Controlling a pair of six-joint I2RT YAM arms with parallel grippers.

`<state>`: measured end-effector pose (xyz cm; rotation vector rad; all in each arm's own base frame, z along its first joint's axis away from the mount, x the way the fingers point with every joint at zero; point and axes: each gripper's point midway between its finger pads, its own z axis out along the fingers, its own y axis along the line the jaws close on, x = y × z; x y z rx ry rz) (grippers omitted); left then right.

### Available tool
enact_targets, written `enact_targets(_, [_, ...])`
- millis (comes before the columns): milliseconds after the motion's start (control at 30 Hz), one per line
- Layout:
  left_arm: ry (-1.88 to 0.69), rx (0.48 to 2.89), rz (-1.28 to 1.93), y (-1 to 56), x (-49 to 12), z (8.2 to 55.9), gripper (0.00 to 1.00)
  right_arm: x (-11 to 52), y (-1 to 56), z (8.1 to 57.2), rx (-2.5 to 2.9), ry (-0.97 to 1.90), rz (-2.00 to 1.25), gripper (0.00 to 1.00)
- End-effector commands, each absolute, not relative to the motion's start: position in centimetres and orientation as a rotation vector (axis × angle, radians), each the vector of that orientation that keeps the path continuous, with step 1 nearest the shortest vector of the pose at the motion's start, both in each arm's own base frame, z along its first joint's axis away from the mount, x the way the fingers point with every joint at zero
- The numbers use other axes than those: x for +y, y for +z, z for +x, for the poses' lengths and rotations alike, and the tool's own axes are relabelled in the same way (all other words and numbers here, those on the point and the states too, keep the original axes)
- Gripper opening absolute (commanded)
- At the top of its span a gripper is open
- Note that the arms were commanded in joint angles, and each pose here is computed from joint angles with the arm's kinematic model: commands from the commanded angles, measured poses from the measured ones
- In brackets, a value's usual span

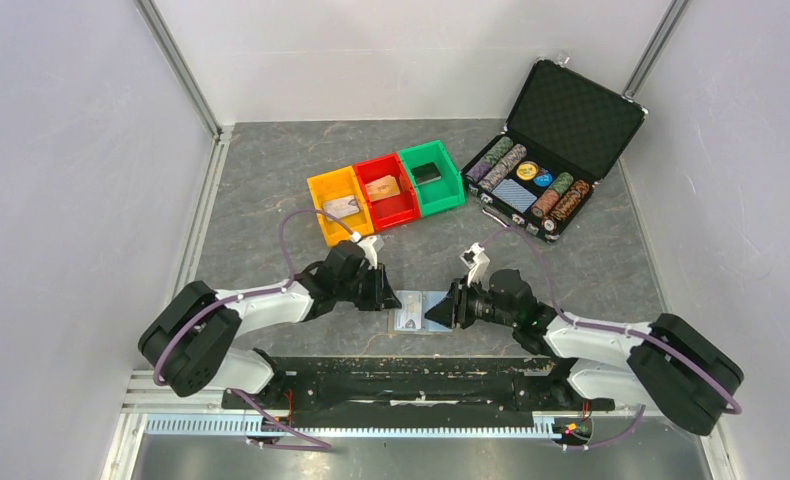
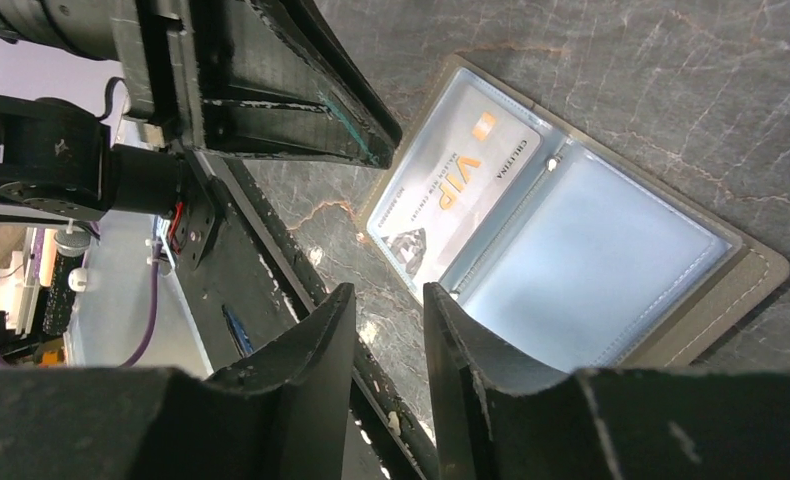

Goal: Take the credit cards out of the card holder
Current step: Remove the credit card from the card holder.

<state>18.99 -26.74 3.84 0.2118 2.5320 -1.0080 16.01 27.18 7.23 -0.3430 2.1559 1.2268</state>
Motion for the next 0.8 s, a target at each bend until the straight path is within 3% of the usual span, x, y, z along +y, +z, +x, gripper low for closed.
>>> enact_targets(0, [-1.058,2.507,0.194,4.0,-27.5,18.9,0.25,28.2,8.0,16.4,2.092,1.292,-0.351,0.33])
enact_targets(767, [-1.042,2.553,0.148,1.6,-26.6,16.8,0.23,27.4,3.0,17.0,2.236,1.165,-0.322,0.29])
